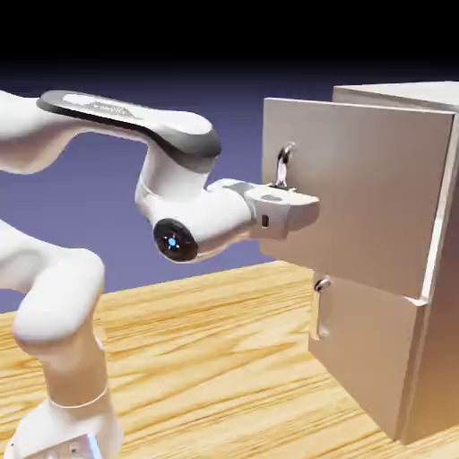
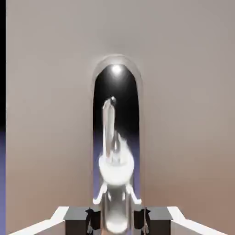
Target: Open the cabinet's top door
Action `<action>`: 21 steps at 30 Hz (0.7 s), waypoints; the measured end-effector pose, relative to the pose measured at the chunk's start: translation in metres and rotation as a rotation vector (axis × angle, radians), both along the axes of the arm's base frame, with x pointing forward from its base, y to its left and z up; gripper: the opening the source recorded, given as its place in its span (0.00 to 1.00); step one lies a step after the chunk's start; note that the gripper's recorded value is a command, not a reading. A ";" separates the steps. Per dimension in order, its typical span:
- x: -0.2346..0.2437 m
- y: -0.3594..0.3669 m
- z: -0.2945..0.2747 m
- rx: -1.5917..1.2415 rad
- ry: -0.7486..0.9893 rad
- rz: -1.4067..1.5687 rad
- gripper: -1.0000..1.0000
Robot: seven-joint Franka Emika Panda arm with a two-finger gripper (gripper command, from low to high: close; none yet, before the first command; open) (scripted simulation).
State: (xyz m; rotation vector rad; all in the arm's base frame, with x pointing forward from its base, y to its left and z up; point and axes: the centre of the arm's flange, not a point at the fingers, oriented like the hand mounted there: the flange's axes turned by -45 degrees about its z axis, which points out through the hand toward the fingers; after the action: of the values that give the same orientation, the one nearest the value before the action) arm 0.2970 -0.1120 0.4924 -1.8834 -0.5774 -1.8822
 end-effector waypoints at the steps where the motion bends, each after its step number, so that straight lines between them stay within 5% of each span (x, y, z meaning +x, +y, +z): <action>1: -0.003 -0.006 0.000 0.000 0.000 0.024 0.00; 21: -0.030 -0.160 0.000 0.000 0.000 0.559 0.00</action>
State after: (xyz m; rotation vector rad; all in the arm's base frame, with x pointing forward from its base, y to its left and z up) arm 0.2669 -0.2722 0.4923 -1.5098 -0.9823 -1.5095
